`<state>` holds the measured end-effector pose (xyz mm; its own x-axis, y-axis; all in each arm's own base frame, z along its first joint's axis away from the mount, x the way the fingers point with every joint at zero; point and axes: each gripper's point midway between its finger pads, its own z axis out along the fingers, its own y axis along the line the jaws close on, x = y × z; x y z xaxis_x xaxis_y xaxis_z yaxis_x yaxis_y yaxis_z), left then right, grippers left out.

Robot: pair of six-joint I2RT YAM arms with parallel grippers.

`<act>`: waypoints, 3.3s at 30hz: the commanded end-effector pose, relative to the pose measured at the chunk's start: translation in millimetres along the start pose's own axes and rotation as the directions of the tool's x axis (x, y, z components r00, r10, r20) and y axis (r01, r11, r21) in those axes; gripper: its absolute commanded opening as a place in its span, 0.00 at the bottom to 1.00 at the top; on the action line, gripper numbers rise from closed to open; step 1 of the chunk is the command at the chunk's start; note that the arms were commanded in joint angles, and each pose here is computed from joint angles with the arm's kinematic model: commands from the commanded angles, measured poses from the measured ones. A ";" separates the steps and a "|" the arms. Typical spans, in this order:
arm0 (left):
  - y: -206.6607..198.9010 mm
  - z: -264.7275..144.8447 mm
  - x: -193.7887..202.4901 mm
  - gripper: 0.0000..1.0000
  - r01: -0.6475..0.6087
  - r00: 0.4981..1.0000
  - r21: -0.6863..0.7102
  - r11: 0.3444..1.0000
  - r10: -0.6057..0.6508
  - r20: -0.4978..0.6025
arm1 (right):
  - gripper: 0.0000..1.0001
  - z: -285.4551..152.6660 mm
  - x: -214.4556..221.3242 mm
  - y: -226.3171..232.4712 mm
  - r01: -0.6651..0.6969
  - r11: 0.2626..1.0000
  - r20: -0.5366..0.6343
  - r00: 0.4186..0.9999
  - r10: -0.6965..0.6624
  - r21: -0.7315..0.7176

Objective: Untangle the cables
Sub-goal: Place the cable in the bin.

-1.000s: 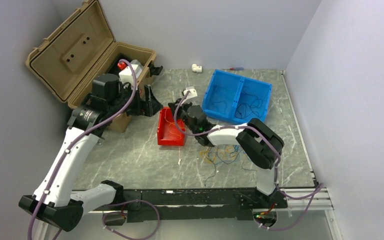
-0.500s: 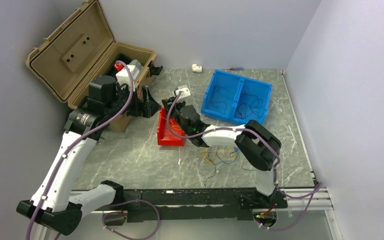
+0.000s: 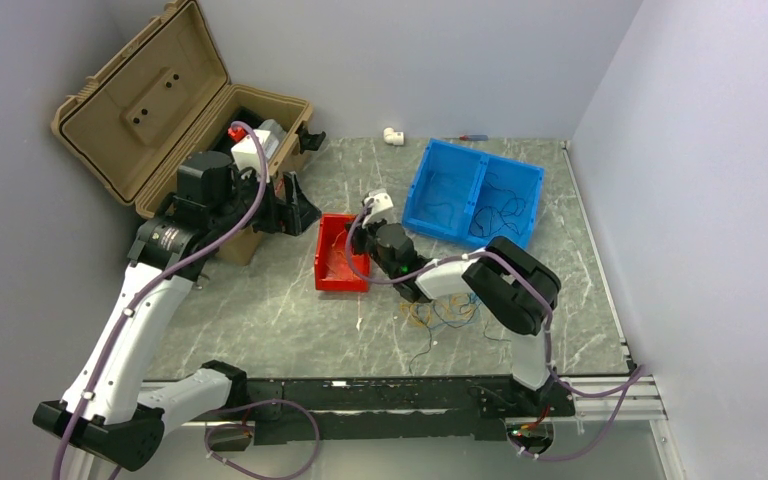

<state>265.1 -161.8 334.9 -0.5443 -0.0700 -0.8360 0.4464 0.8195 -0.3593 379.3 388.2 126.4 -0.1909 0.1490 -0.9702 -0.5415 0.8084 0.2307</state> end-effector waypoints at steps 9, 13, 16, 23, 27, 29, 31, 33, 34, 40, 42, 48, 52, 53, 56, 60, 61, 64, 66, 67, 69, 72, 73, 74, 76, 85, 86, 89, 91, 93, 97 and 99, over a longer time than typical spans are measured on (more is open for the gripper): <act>-1.1 1.8 0.3 0.87 -0.005 1.000 0.017 1.000 0.005 0.008 | 0.00 -23.8 28.8 13.7 0.059 0.998 -0.217 0.974 -0.064 -0.028; 2.7 4.4 5.0 0.87 -0.004 1.000 0.004 1.000 0.004 -0.013 | 0.00 -20.6 39.1 14.7 0.042 0.999 -0.314 0.949 -0.038 0.004; 13.7 7.3 11.6 0.87 -0.002 0.999 -0.051 0.999 -0.001 -0.048 | 0.00 -21.4 48.7 16.8 0.009 0.999 -0.394 0.919 0.003 0.030; 31.7 14.5 22.6 0.88 0.018 0.995 -0.139 0.990 -0.032 -0.096 | 0.00 -18.1 91.5 14.5 -0.023 0.983 -0.606 0.784 0.132 0.184; 43.4 8.8 21.0 0.91 0.023 0.996 -0.213 0.977 -0.041 -0.080 | 0.00 -19.8 107.3 0.8 -0.005 0.933 -0.644 0.722 0.253 0.360; 45.9 5.0 19.5 0.91 0.025 0.997 -0.229 0.973 -0.041 -0.068 | 0.00 -21.0 110.9 -2.8 0.003 0.910 -0.648 0.704 0.292 0.414; 46.4 2.4 18.8 0.92 0.025 0.997 -0.230 0.973 -0.040 -0.060 | 0.00 -21.9 113.0 -1.9 0.008 0.902 -0.658 0.687 0.309 0.431; 45.6 1.1 18.9 0.91 0.026 0.998 -0.226 0.974 -0.040 -0.058 | 0.00 -18.2 113.6 1.6 0.002 0.901 -0.666 0.674 0.320 0.435; 45.3 1.3 20.1 0.91 0.027 0.997 -0.223 0.974 -0.041 -0.061 | 0.00 -18.0 113.8 2.4 0.007 0.901 -0.673 0.667 0.319 0.434; 44.3 0.4 23.1 0.92 0.028 0.997 -0.214 0.976 -0.043 -0.063 | 0.23 -18.3 84.6 7.8 -0.025 0.905 -0.636 0.703 0.318 0.425; 43.8 0.2 22.7 0.91 0.029 0.997 -0.212 0.977 -0.043 -0.061 | 0.28 -17.5 70.7 11.0 -0.039 0.909 -0.618 0.721 0.313 0.415; 40.4 0.2 22.0 0.91 0.033 0.997 -0.195 0.980 -0.046 -0.060 | 0.32 -12.0 34.8 14.7 -0.041 0.911 -0.583 0.756 0.297 0.411; 39.1 -0.6 23.2 0.91 0.037 0.997 -0.190 0.981 -0.050 -0.063 | 0.36 -13.6 20.2 13.8 -0.055 0.909 -0.561 0.771 0.301 0.412; 39.2 -0.9 24.1 0.91 0.039 0.997 -0.190 0.981 -0.052 -0.065 | 0.37 -14.6 15.7 14.0 -0.061 0.909 -0.555 0.774 0.304 0.413; 37.5 -0.5 27.0 0.91 0.043 0.996 -0.178 0.983 -0.056 -0.066 | 0.43 -21.2 9.8 12.0 -0.067 0.908 -0.546 0.780 0.306 0.413; 35.6 1.9 31.0 0.91 0.054 0.995 -0.164 0.985 -0.067 -0.076 | 0.46 -31.2 -2.9 11.2 -0.089 0.908 -0.524 0.792 0.313 0.409; 35.2 2.2 31.2 0.91 0.057 0.994 -0.162 0.985 -0.071 -0.078 | 0.46 -33.3 -7.1 10.2 -0.092 0.909 -0.518 0.796 0.313 0.408; 32.7 2.3 30.3 0.91 0.064 0.995 -0.150 0.987 -0.075 -0.073 | 0.49 -41.2 -22.2 11.2 -0.104 0.914 -0.499 0.811 0.307 0.393; 32.7 3.4 30.4 0.91 0.070 0.995 -0.147 0.987 -0.080 -0.066 | 0.51 -47.1 -32.7 12.9 -0.115 0.920 -0.487 0.820 0.301 0.376; 32.8 4.7 31.4 0.91 0.073 0.994 -0.146 0.987 -0.083 -0.067 | 0.52 -50.3 -38.8 13.9 -0.123 0.923 -0.479 0.825 0.299 0.365; 32.1 7.9 33.0 0.91 0.080 0.993 -0.138 0.987 -0.091 -0.073 | 0.55 -57.4 -50.4 14.6 -0.134 0.929 -0.459 0.839 0.292 0.345; 32.7 15.3 37.5 0.91 0.093 0.990 -0.129 0.987 -0.105 -0.090 | 0.59 -67.9 -67.6 12.3 -0.167 0.934 -0.417 0.860 0.294 0.315; 33.1 17.9 38.6 0.91 0.096 0.990 -0.127 0.987 -0.108 -0.093 | 0.60 -71.4 -72.6 9.8 -0.177 0.934 -0.406 0.864 0.298 0.310; 33.7 21.0 40.4 0.91 0.100 0.989 -0.125 0.987 -0.113 -0.099 | 0.60 -75.1 -75.4 7.0 -0.186 0.934 -0.402 0.864 0.304 0.306; 33.7 27.3 42.5 0.91 0.111 0.987 -0.115 0.987 -0.123 -0.105 | 0.60 -83.4 -83.8 0.1 -0.193 0.934 -0.392 0.868 0.306 0.302; -9.5 66.9 76.1 0.90 0.118 0.981 0.003 0.993 -0.116 -0.157 | 0.64 -169.8 -68.4 -56.2 -0.175 0.905 -0.403 0.851 0.337 0.388; -20.3 73.2 84.1 0.90 0.114 0.980 0.031 0.993 -0.107 -0.167 | 0.64 -183.2 -65.9 -63.9 -0.182 0.898 -0.397 0.849 0.349 0.401; -49.7 90.2 105.3 0.88 0.095 0.978 0.106 0.990 -0.073 -0.195 | 0.65 -221.2 -59.3 -88.4 -0.182 0.868 -0.375 0.847 0.377 0.461; -64.7 100.3 118.1 0.87 0.064 0.976 0.147 0.987 -0.032 -0.214 | 0.65 -244.7 -56.7 -98.6 -0.175 0.856 -0.370 0.846 0.383 0.486; -77.0 108.6 129.4 0.86 0.030 0.972 0.178 0.984 0.012 -0.234 | 0.66 -262.4 -52.6 -107.3 -0.171 0.847 -0.367 0.845 0.389 0.504; -96.3 121.4 149.1 0.86 -0.011 0.960 0.226 0.974 0.073 -0.269 | 0.68 -285.8 -29.7 -124.2 -0.144 0.837 -0.418 0.814 0.404 0.529; -102.6 124.3 155.5 0.86 -0.020 0.957 0.241 0.970 0.088 -0.278 | 0.69 -288.9 -19.6 -125.6 -0.155 0.842 -0.443 0.793 0.418 0.517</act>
<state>218.3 -305.4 177.7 -0.7360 0.1769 -0.6534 0.5598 0.7018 -0.4406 232.4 129.1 168.9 -0.6548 0.2645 -0.7081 0.0113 0.9401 0.3407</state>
